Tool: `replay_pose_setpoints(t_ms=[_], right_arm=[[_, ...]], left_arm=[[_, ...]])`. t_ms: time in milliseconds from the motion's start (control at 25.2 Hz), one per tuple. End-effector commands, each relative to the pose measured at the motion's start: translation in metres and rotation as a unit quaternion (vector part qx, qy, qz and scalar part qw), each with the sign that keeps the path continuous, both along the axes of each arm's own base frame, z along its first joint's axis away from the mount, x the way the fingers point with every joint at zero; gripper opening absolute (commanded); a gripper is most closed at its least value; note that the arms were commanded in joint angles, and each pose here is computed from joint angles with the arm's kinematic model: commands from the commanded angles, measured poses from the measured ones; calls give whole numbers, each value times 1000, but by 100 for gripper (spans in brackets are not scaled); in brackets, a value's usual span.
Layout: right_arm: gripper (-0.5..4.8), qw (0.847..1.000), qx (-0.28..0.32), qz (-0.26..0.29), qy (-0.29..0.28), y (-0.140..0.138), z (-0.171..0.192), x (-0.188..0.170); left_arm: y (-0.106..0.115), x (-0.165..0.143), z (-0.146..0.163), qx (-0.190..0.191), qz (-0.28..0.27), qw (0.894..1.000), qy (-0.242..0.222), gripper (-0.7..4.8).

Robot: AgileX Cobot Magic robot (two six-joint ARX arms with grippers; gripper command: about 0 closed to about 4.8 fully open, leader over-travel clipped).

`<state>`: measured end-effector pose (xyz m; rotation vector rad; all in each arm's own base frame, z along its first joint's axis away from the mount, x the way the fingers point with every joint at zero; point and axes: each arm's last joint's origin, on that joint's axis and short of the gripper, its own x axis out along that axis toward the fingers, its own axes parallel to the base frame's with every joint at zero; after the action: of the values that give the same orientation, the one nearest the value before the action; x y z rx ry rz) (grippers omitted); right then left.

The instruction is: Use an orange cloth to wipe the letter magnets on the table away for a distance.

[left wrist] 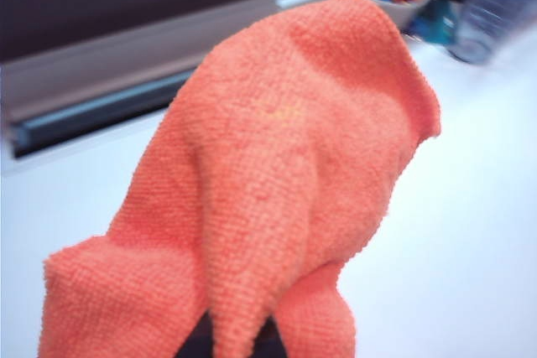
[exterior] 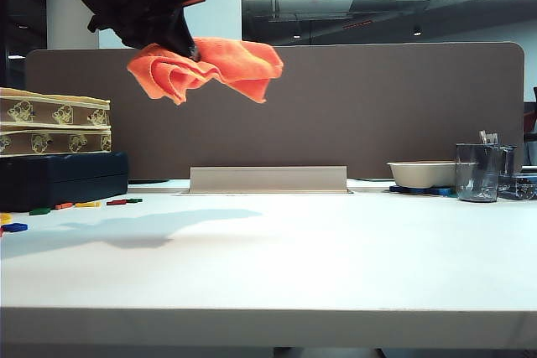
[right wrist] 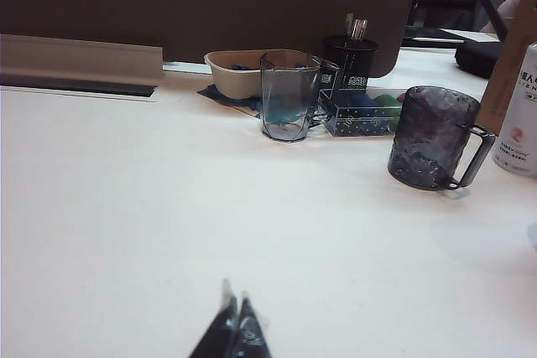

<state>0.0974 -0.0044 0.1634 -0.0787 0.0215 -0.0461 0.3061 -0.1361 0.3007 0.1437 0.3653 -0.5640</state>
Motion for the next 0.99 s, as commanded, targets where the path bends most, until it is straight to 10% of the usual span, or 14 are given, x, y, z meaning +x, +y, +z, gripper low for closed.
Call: replay_pose_setpoints(t_ms=[40,357,873,992], right_arm=[[-5,1000,0,0,-6,0,-1,0],[-5,1000,0,0,-6,0,-1,0],[-5,1000,0,-1,-6,0,-1,0],[-5,1000,0,-1,-6,0,-1,0]], left_arm=[[-16,-24,-10,7,-35,999,11,-5],[-45,-74,-63,54,-76,995,46,-5],[-29,-101,-128,85,-59,988,113,-4],[-29,-101,-127,76,-67,989,110,134]])
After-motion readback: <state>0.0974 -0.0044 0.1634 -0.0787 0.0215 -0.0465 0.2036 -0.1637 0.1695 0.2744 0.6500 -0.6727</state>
